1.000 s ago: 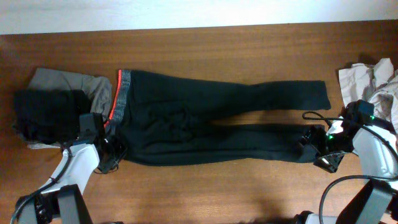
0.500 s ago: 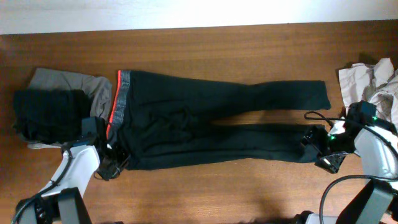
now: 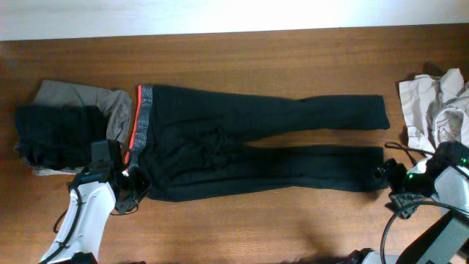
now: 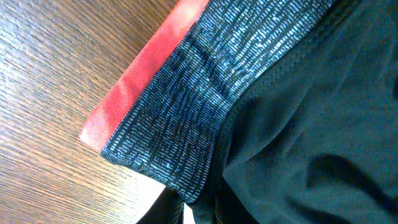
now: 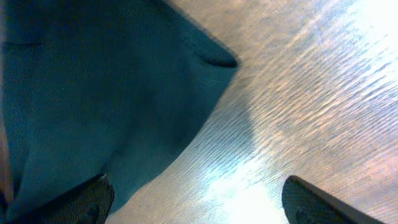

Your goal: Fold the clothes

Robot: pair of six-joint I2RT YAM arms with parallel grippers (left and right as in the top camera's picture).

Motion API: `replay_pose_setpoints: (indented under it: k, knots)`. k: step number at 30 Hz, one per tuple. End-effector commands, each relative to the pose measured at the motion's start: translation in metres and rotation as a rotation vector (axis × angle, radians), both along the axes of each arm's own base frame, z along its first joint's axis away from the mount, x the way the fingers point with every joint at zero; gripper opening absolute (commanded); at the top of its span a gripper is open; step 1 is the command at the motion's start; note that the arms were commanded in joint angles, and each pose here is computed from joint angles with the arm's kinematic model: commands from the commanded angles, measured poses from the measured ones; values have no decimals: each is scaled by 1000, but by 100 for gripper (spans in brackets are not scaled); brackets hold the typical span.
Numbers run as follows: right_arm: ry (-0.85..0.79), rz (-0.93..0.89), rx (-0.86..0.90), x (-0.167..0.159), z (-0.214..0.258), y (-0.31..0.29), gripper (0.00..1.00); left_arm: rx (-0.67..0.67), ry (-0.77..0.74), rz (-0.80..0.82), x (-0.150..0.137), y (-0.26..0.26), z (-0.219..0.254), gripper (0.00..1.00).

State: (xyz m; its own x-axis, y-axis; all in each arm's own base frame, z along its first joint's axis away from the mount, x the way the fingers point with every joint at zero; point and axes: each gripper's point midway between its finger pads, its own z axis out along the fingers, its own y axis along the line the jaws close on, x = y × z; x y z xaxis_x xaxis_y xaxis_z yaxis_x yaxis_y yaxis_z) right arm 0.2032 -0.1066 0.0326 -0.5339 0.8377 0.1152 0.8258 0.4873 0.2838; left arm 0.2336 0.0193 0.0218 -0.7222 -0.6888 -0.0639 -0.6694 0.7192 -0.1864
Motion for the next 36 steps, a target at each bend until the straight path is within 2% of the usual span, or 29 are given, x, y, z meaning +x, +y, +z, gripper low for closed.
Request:
replay_pose_setpoints:
  k: [1, 16, 18, 21, 22, 24, 25, 30, 36]
  knots:
    - [13, -49, 2, -9, -17, 1, 91, 18, -8, -30, -1, 1, 1, 15]
    - [-32, -163, -101, -2, -40, -18, 46, 22, -10, -48, -1, 1, 1, 16]
    - [-31, -164, -96, -2, -41, -17, 38, 22, -10, -52, -1, 1, 1, 16]
    - [-27, -164, -93, -3, -42, -15, 31, 26, -10, -51, -1, 2, 1, 16]
    - [-26, -164, -93, -4, -42, -15, 27, 26, -10, -51, -1, 2, 1, 16]
    - [-26, -163, -95, -4, -42, -16, 8, 26, -10, -51, -1, 2, 1, 16]
    - [-24, -160, -101, -4, -42, -17, 4, 26, -10, -52, -1, 2, 1, 16]
    - [-17, -136, -124, -3, -35, -22, 4, 52, -12, -114, -1, 4, 1, 16]
    - [-9, -135, -118, 0, 3, -25, 4, 59, -18, -150, 6, 5, 16, 12]
